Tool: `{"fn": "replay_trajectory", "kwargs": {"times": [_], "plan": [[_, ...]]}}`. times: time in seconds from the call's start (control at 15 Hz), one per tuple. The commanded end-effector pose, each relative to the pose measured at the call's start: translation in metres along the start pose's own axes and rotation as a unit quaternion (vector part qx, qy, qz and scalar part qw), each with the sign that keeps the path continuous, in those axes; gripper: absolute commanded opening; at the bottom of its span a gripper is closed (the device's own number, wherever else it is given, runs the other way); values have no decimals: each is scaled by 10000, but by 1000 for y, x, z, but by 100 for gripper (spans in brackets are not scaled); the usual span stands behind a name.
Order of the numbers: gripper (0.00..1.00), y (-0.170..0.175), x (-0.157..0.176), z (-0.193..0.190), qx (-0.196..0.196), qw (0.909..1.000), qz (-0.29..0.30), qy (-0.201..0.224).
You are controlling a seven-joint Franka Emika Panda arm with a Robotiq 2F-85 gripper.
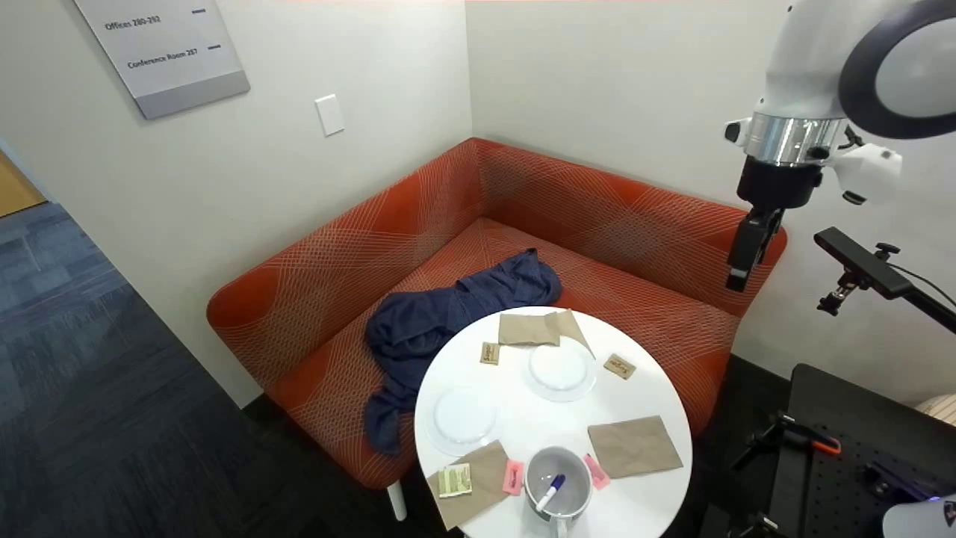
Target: Remove the pen from the mug and put it on the table
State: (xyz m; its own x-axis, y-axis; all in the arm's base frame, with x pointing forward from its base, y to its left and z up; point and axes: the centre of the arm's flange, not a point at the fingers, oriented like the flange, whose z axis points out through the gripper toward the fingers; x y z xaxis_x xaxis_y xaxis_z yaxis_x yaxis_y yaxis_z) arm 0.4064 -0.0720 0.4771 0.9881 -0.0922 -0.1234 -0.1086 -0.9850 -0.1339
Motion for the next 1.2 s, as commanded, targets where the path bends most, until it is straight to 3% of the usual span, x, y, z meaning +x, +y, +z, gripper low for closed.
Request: {"fn": "replay_trajectory", "kwargs": {"times": [0.0,0.27,0.4,0.53,0.73,1.13], "plan": [[100,-25,12,32,-245,9967,-774,13],[100,-62,23,68,-388,9835,-1766,-68],[100,-81,29,86,-426,9726,-2283,-134],[100,-100,33,104,-485,9599,-2760,-85],[100,-128,43,126,-532,9422,-3287,382],[100,-172,53,164,-216,8979,-4356,593]]}}
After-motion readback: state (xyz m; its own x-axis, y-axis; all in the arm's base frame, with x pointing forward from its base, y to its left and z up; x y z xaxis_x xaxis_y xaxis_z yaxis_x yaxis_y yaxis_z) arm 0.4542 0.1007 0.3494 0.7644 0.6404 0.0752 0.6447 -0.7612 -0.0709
